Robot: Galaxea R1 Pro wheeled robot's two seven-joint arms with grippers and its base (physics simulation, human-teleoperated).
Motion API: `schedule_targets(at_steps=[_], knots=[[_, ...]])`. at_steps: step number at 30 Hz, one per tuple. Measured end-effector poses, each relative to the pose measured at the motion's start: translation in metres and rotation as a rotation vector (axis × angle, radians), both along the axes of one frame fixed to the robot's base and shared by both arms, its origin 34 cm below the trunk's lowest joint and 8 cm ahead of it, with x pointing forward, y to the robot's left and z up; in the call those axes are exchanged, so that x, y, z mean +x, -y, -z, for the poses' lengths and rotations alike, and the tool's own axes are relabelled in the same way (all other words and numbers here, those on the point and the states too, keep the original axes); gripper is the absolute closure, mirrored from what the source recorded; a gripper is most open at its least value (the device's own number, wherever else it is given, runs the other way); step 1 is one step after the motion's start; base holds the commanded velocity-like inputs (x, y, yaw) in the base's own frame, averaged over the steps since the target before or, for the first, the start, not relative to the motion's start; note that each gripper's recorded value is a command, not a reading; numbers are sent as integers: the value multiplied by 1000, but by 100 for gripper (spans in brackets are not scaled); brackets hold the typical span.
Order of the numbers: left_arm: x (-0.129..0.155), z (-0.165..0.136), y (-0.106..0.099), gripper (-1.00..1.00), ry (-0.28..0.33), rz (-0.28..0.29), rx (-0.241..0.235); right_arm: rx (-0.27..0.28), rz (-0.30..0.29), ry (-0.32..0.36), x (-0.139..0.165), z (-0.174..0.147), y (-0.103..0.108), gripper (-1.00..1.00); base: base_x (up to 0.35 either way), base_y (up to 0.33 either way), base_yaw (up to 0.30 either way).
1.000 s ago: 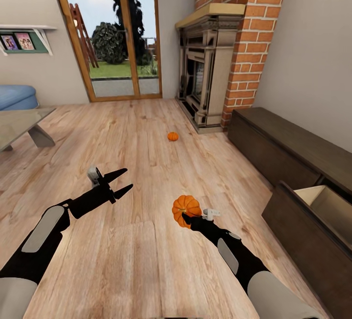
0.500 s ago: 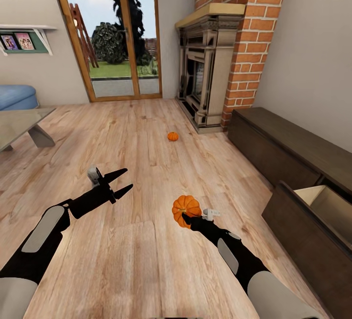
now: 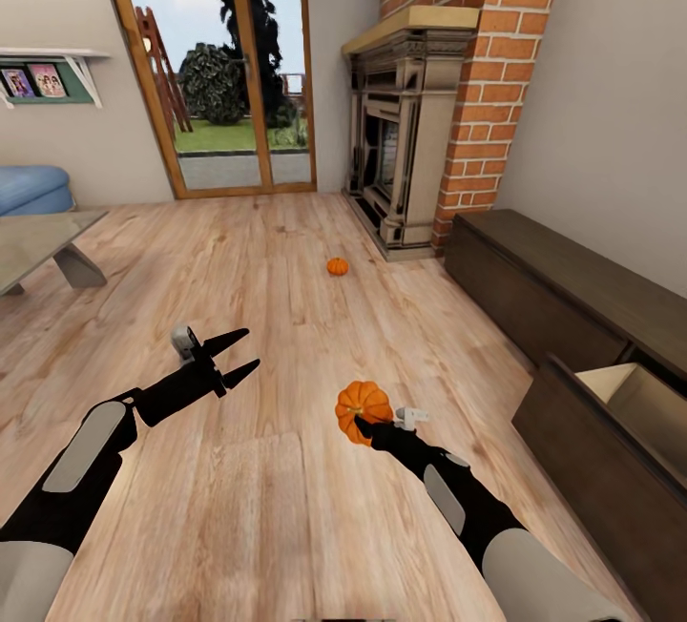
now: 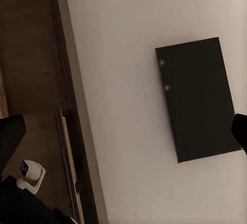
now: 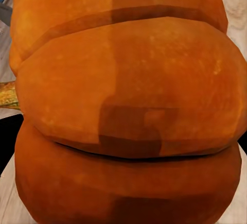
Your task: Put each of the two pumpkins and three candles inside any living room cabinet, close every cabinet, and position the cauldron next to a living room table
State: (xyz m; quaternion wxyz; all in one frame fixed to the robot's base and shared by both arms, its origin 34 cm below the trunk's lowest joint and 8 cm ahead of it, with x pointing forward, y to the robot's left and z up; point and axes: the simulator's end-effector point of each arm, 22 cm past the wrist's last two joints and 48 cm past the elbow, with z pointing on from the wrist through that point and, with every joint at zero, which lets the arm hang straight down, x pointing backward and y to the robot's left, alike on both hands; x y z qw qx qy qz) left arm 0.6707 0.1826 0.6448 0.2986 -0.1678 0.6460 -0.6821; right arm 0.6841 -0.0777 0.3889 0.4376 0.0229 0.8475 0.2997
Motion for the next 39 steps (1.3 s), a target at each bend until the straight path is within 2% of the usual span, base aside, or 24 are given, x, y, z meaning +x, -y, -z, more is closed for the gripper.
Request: schedule_targets(at_steps=[24,28,37,39], knots=[[9,-50,1,-100,13,1,4,0,1,13,13,-51,0,100,7,0,0],[9,-51,0,-100,13,0,-1,0,1,12,13,-50,0,100,18,0,0],[10,-49,0,-100,9,-1,0,-2,0,8,11,-48,1,100,309,0,0],[11,-38,-3,-100,-17,-9,0,-7,-1,-3,9,-43,1,100,338,0,0]])
